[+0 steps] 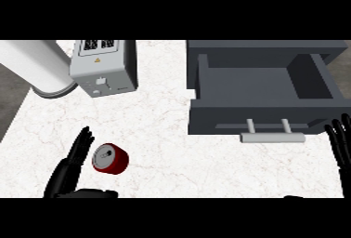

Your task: Pick up the can, place it into the drawer and close the drawer

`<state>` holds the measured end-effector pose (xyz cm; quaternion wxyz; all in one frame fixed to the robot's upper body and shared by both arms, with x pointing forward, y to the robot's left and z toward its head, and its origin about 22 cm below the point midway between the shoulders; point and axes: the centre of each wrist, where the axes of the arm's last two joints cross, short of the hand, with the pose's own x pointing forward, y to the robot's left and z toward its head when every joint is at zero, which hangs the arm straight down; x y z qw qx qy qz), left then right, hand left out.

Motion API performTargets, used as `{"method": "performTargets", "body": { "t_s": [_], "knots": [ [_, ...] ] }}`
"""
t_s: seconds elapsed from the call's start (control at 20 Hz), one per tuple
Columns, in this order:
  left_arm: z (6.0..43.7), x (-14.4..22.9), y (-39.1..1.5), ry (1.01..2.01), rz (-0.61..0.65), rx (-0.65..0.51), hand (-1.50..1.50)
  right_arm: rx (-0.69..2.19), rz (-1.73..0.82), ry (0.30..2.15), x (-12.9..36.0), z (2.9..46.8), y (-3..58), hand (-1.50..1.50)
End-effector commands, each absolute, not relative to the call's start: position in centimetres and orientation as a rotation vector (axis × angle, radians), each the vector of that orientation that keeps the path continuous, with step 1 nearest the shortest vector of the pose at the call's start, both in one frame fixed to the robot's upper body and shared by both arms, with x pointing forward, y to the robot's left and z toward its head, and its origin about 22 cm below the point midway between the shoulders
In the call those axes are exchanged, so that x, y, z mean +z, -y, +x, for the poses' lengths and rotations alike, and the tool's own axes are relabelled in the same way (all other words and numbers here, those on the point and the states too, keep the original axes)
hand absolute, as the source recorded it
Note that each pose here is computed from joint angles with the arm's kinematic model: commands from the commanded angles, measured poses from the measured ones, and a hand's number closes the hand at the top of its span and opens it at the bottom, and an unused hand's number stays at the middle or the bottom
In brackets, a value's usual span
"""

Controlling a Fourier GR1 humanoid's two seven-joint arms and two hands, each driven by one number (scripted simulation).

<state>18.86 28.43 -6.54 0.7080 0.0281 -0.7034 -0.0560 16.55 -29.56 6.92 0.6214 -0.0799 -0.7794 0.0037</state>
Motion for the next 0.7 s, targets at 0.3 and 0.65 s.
{"method": "performTargets", "body": {
  "t_s": [0.3,0.65],
  "knots": [
    [19.1,-7.2,-31.0,1.523,0.084,-0.097,-1.50,0.007,-0.188,1.814,5.0,14.8,29.5,-1.50],
    [21.0,-10.3,-29.4,1.540,0.054,-0.095,-1.50,0.023,-0.179,1.800,10.5,15.7,29.1,-1.50]
  ]
}}
